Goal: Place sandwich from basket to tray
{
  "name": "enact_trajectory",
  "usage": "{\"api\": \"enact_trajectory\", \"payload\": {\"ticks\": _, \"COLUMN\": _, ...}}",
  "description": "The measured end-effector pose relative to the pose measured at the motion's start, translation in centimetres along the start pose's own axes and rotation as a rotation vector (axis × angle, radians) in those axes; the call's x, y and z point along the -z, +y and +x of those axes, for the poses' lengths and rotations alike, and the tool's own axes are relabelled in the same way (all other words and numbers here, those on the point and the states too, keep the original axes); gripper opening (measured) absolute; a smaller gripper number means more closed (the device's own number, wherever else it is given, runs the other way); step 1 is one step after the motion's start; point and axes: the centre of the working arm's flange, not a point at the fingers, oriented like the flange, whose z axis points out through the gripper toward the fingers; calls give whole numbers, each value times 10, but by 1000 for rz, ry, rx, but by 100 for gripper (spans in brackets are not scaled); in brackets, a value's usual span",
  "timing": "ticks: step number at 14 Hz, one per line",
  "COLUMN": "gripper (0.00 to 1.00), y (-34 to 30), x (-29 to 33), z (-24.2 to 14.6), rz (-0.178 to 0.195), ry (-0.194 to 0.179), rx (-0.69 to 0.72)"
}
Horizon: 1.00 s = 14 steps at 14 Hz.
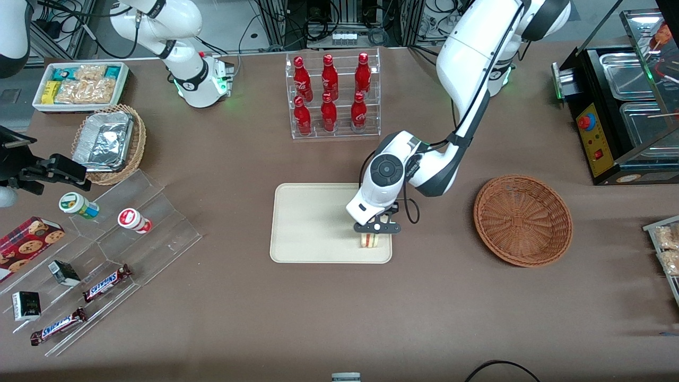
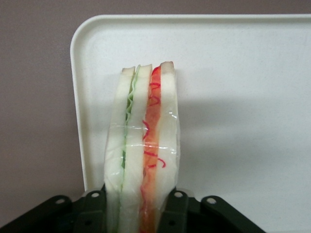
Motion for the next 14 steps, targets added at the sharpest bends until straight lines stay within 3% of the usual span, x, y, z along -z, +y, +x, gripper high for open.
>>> {"api": "enact_trajectory", "payload": {"ticks": 4, "gripper": 84, "y": 0, "x": 13, "z": 7, "rz": -12, "ry": 22, "rx": 10}}
{"api": "enact_trajectory", "payload": {"ticks": 6, "gripper": 100, "y": -13, "x": 43, "z": 14, "rz": 10, "ry": 8, "rx": 33}}
{"api": "enact_trajectory", "payload": {"ticks": 12, "gripper": 100, "y": -127, "x": 180, "z": 42, "rz": 36, "ry": 8, "rx": 195}}
{"api": "enact_trajectory", "payload": {"ticks": 14, "gripper": 100, "y": -176, "x": 206, "z": 43, "rz": 49, "ry": -11, "rx": 183}}
